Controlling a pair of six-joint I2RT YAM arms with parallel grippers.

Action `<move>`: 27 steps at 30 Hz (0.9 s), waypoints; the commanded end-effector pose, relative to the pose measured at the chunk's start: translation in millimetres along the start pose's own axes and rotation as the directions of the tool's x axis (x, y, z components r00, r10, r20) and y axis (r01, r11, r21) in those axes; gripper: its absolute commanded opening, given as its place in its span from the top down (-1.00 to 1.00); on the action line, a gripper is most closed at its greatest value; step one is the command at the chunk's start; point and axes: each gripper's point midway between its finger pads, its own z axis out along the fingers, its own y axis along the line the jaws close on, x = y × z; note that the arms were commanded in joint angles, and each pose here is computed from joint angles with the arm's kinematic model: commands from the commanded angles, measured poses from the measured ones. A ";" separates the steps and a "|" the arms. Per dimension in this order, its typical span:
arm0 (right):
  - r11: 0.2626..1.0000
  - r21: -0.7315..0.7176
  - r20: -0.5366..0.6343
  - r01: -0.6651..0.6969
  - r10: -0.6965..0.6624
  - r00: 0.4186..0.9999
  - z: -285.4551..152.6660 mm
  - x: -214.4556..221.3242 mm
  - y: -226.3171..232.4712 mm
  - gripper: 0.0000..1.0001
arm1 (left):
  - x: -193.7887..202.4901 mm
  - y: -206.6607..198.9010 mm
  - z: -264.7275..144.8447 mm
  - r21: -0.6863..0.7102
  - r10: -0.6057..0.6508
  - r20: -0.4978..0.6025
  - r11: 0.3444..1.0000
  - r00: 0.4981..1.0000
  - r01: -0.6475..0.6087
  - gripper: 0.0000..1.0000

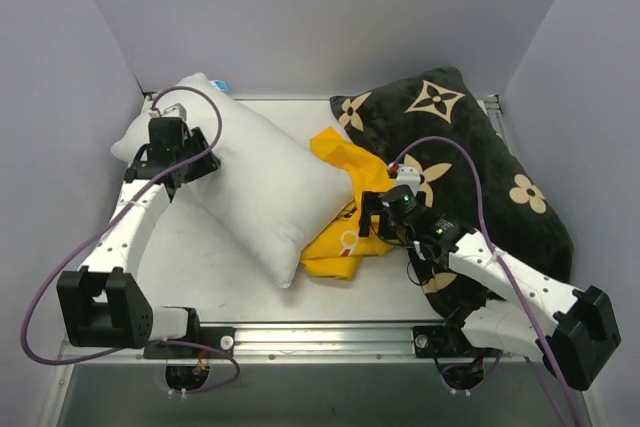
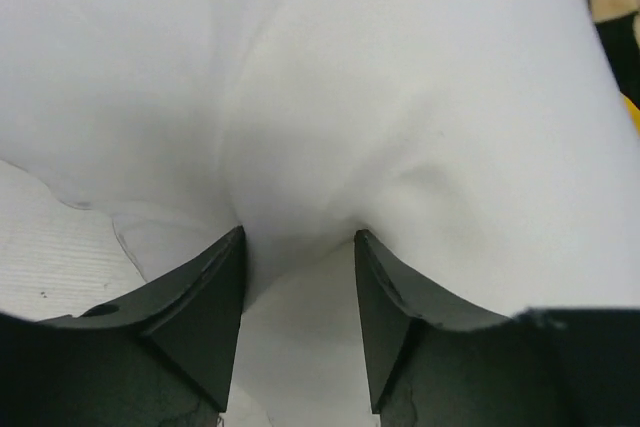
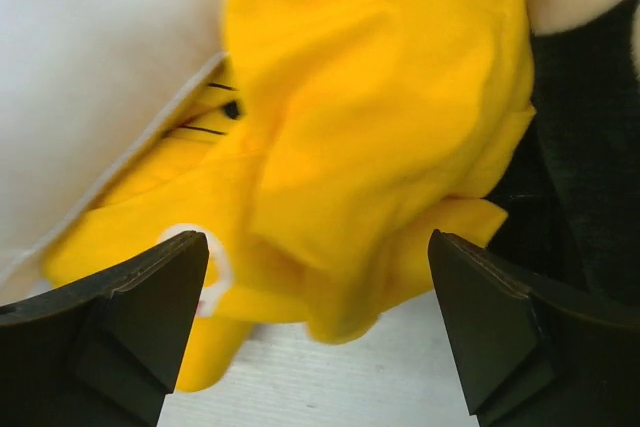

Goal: Remove the pillowcase from the pillow

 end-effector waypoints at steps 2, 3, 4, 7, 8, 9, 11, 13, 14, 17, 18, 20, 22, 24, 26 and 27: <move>0.997 -0.075 0.175 -0.012 0.025 0.984 -48.4 -61.8 13.1 -1.00 | -2.8 -44.6 -57.4 0.120 0.166 0.078 0.977 0.983 -0.175 -0.14; 0.996 -0.092 0.203 -0.010 0.028 0.979 -59.3 -73.0 15.9 -1.00 | 0.3 -49.2 -64.0 0.140 0.189 0.081 0.970 0.979 -0.199 -0.16; 0.996 -0.092 0.213 -0.006 0.026 0.977 -67.0 -77.2 14.0 -1.00 | 1.2 -51.8 -75.8 0.156 0.198 0.097 0.965 0.975 -0.211 -0.20; 0.994 -0.108 0.304 -0.026 0.058 0.951 -95.4 -100.6 9.7 -1.00 | 10.4 -66.2 -100.5 0.223 0.245 0.134 0.937 0.960 -0.270 -0.50; 0.992 -0.117 0.337 -0.037 0.074 0.939 -106.1 -106.8 7.1 -1.00 | 13.2 -69.0 -105.4 0.235 0.258 0.141 0.929 0.956 -0.285 -0.51; 0.994 -0.100 0.368 -0.053 0.087 0.926 -112.2 -114.4 1.9 -1.00 | 17.6 -70.8 -109.1 0.243 0.270 0.144 0.923 0.952 -0.298 -0.52; 0.993 -0.101 0.407 -0.061 0.097 0.908 -124.0 -122.0 -3.0 -1.00 | 27.4 -81.4 -123.1 0.290 0.295 0.165 0.897 0.941 -0.333 -0.53; 0.993 -0.093 0.431 -0.070 0.103 0.897 -130.6 -126.6 -7.3 -1.00 | 33.8 -84.3 -132.4 0.315 0.308 0.192 0.880 0.932 -0.355 -0.54; 0.993 -0.094 0.440 -0.071 0.106 0.892 -133.6 -128.2 -8.5 -1.00 | 38.7 -89.1 -136.9 0.335 0.318 0.201 0.867 0.927 -0.370 -0.54; 0.995 -0.073 0.449 -0.072 0.097 0.888 -134.0 -129.4 -12.8 -1.00 | 44.6 -90.5 -145.3 0.369 0.316 0.238 0.845 0.919 -0.386 -0.55; 0.995 -0.070 0.447 -0.069 0.093 0.890 -133.5 -129.0 -13.0 -1.00 | 45.5 -90.0 -146.1 0.373 0.316 0.245 0.842 0.917 -0.390 -0.55; 0.996 -0.063 0.441 -0.066 0.087 0.893 -130.8 -126.6 -13.8 -1.00 | 48.1 -90.2 -147.7 0.387 0.318 0.255 0.832 0.913 -0.398 -0.56; 0.996 -0.054 0.439 -0.066 0.083 0.895 -128.4 -126.1 -14.3 -1.00 | 51.1 -89.0 -146.4 0.389 0.327 0.253 0.827 0.911 -0.405 -0.56; 0.997 -0.041 0.428 -0.062 0.073 0.901 -123.6 -124.5 -14.3 -1.00 | 52.7 -88.3 -146.7 0.392 0.326 0.251 0.827 0.911 -0.404 -0.56; 0.998 -0.034 0.416 -0.056 0.065 0.907 -118.8 -122.1 -13.7 -1.00 | 53.9 -89.5 -147.1 0.402 0.321 0.253 0.823 0.913 -0.401 -0.56; 0.998 -0.032 0.415 -0.060 0.068 0.907 -118.0 -122.4 -13.9 -1.00 | 55.6 -90.5 -148.1 0.413 0.318 0.250 0.819 0.914 -0.398 -0.56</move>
